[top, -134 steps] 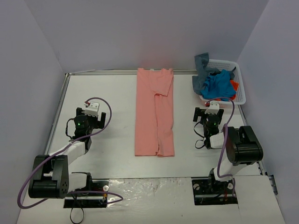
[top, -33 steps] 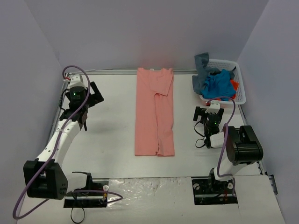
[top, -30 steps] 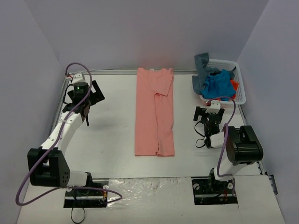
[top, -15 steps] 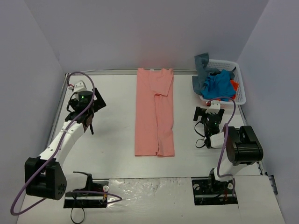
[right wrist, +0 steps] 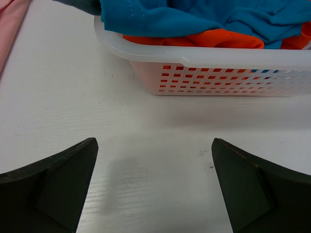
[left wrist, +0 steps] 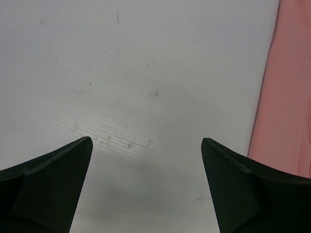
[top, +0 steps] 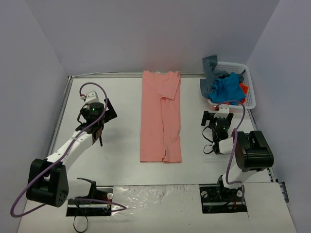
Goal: Fold and stack the t-shirts
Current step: Grab the bottom of the folded rectangular tshirt with both arms
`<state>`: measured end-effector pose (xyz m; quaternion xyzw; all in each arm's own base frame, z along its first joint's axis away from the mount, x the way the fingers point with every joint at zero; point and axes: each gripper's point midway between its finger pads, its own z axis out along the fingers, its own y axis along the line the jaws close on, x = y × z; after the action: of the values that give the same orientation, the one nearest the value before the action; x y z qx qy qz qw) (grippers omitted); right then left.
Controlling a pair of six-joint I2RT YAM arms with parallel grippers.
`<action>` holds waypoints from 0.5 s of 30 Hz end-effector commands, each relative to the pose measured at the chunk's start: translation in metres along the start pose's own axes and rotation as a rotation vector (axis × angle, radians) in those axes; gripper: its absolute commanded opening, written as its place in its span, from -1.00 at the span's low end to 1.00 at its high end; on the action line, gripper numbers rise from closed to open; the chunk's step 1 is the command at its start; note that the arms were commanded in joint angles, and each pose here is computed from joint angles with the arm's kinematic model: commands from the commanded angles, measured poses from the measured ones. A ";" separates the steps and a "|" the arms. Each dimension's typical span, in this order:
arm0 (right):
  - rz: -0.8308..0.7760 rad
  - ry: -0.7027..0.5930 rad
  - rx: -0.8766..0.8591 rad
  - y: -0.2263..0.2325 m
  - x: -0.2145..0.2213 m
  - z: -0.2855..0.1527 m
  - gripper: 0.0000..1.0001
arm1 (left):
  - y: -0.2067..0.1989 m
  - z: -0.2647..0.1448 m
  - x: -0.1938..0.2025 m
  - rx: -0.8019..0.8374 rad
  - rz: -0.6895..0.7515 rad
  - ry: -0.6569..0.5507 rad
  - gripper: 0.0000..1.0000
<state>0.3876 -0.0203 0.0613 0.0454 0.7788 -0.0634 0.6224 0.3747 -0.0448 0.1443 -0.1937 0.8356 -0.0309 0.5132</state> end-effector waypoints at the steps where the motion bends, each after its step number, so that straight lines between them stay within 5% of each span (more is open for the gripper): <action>1: 0.036 -0.147 0.000 0.001 -0.042 0.009 1.00 | -0.019 0.007 -0.037 0.042 -0.038 -0.092 0.89; 15: 0.038 -0.148 0.000 0.001 -0.042 0.009 1.00 | -0.018 0.008 -0.030 0.055 -0.074 -0.092 0.89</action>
<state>0.3878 -0.0202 0.0614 0.0454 0.7787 -0.0634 0.6225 0.3965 -0.0589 0.1488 -0.1866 0.8286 -0.0633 0.5241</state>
